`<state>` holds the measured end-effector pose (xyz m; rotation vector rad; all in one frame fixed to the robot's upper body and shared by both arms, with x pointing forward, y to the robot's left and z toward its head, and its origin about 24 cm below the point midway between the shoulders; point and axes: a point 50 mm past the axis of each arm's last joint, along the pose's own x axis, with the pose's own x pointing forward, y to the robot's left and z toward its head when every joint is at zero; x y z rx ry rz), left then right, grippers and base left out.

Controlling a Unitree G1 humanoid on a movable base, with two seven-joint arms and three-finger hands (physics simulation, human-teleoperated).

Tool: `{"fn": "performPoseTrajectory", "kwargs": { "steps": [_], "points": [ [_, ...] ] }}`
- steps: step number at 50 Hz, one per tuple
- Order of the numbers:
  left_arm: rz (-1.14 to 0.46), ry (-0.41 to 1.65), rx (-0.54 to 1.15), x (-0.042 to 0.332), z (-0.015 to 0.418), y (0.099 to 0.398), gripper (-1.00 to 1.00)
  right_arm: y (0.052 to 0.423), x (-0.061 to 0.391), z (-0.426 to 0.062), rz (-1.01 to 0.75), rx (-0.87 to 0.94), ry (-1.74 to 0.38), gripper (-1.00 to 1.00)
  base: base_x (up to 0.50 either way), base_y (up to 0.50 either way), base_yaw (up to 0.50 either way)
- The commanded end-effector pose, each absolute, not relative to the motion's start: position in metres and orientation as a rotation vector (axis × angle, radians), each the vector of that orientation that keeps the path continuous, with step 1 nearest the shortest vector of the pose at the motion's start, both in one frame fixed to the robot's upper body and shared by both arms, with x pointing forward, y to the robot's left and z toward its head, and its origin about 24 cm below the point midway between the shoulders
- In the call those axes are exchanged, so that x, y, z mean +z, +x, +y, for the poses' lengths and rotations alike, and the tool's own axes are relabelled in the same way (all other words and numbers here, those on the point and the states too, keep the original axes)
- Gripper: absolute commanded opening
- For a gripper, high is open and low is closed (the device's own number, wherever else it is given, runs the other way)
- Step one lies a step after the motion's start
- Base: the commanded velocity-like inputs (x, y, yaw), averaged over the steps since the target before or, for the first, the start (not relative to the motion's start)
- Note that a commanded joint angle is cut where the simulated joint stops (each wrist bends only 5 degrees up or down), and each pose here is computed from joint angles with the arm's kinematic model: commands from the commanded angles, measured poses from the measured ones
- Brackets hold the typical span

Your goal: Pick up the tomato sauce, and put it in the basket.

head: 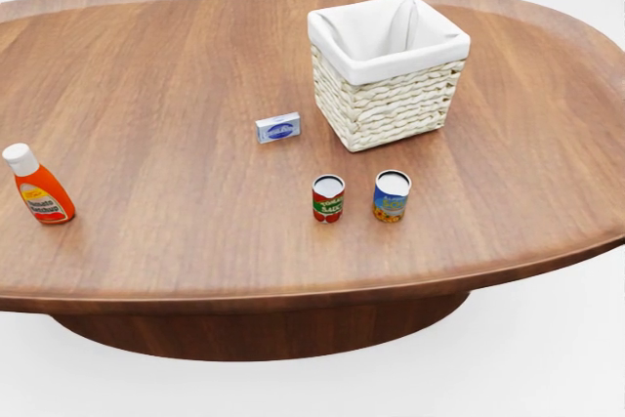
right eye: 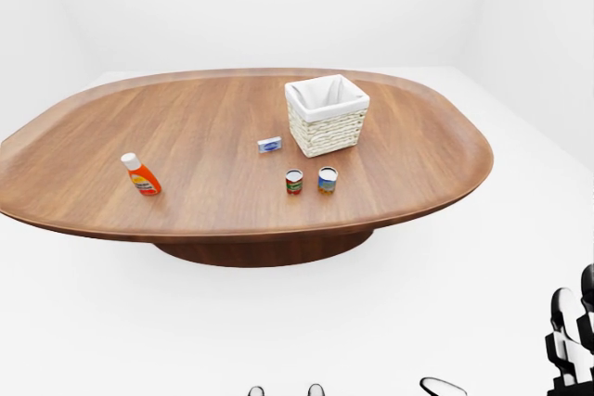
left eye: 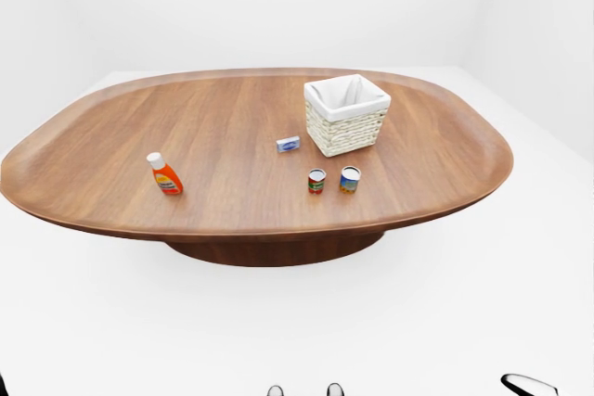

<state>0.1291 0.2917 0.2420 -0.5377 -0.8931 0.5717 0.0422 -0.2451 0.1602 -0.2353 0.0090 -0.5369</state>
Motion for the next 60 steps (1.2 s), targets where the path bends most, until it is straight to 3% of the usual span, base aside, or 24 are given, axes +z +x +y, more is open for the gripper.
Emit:
{"fn": "performPoseTrajectory", "kwargs": {
  "steps": [1,60],
  "points": [
    [-0.891,-0.538,0.572,0.2415,0.2913,0.1295,1.00,0.0440,0.1605,-0.2444,-0.003,-0.526,-0.230,1.00,0.00,-0.24,0.00],
    [-0.879,-0.538,0.578,0.2384,0.2890,0.1323,1.00,0.0458,0.1612,-0.2442,-0.012,-0.516,-0.231,1.00,0.00,-0.24,0.00]
  ]
}}
